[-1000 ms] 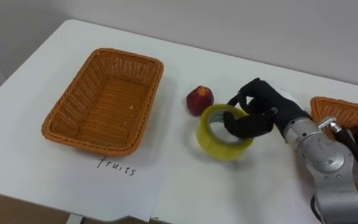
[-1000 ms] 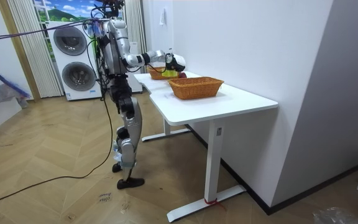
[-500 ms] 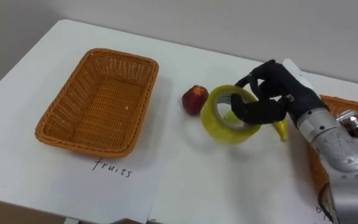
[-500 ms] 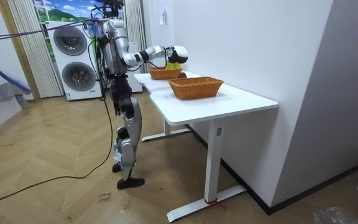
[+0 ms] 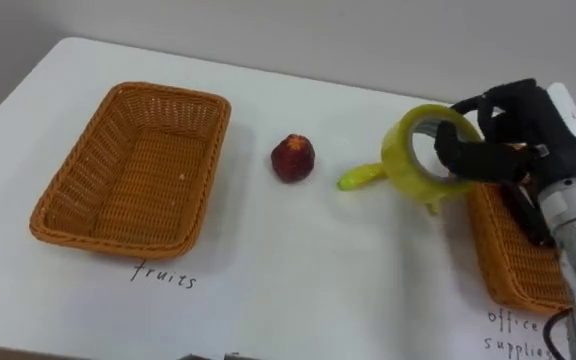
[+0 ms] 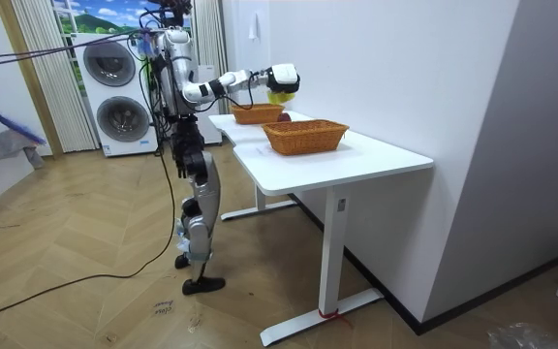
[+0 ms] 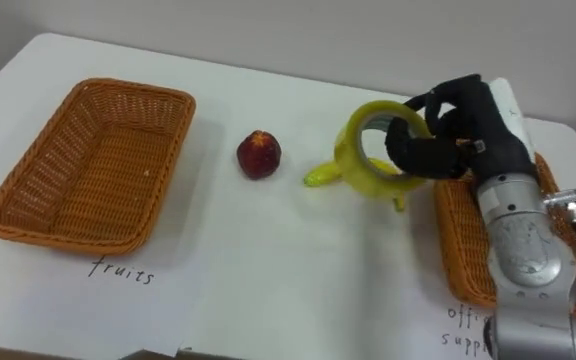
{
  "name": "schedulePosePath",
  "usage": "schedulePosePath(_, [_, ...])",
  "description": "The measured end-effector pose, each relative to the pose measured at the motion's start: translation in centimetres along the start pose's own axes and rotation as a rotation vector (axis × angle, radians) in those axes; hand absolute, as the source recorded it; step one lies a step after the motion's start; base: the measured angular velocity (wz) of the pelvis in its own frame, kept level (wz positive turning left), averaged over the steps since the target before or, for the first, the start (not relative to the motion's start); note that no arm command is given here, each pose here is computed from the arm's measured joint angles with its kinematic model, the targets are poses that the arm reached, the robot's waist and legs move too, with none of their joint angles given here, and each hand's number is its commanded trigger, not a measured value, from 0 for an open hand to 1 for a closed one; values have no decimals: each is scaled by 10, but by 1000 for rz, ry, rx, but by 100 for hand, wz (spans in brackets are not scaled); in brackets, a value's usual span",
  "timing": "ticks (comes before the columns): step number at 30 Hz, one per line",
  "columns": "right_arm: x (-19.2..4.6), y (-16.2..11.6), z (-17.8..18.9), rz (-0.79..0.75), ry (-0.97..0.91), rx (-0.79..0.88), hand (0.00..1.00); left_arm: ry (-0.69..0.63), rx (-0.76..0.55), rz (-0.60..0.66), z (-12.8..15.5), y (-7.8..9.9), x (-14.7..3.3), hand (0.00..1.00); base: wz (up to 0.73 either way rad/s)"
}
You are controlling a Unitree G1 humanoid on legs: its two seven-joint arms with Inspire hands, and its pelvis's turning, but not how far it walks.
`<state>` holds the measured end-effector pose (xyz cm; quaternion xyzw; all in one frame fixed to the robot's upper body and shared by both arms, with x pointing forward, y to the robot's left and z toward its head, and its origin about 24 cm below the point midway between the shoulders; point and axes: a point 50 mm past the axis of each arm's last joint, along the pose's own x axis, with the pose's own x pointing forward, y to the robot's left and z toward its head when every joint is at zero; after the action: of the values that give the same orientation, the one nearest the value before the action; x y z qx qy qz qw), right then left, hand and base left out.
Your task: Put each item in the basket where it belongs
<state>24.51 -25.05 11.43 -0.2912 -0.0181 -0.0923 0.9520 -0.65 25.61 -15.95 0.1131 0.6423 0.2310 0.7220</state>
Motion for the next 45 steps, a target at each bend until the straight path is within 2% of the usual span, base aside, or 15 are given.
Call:
schedulePosePath(19, [-1, -24, -41, -193, 170, 68, 100, 67, 14, 10, -20, 5, -2, 0, -5])
schedulePosePath(29, [-2, -39, -48, -284, 193, 107, 100, 31, 4, 17, -10, 6, -2, 0, 0])
schedulePosePath(30, [-2, -39, -48, -288, 193, 106, 96, 32, 4, 17, -9, 6, -2, 0, -5])
schedulePosePath(31, [-2, -39, -48, -289, 194, 106, 41, 32, 4, 18, -9, 7, -2, 0, -6])
schedulePosePath(32, [-2, -39, -48, -290, 194, 105, 6, 32, 3, 18, -9, 7, -2, 0, -7])
schedulePosePath(33, [-2, -40, -48, -292, 195, 104, 0, 31, 2, 20, -8, 7, -2, 0, -6])
schedulePosePath(45, [-3, -39, -52, -292, 223, 101, 0, 45, 4, 59, -9, 9, -2, 0, -1])
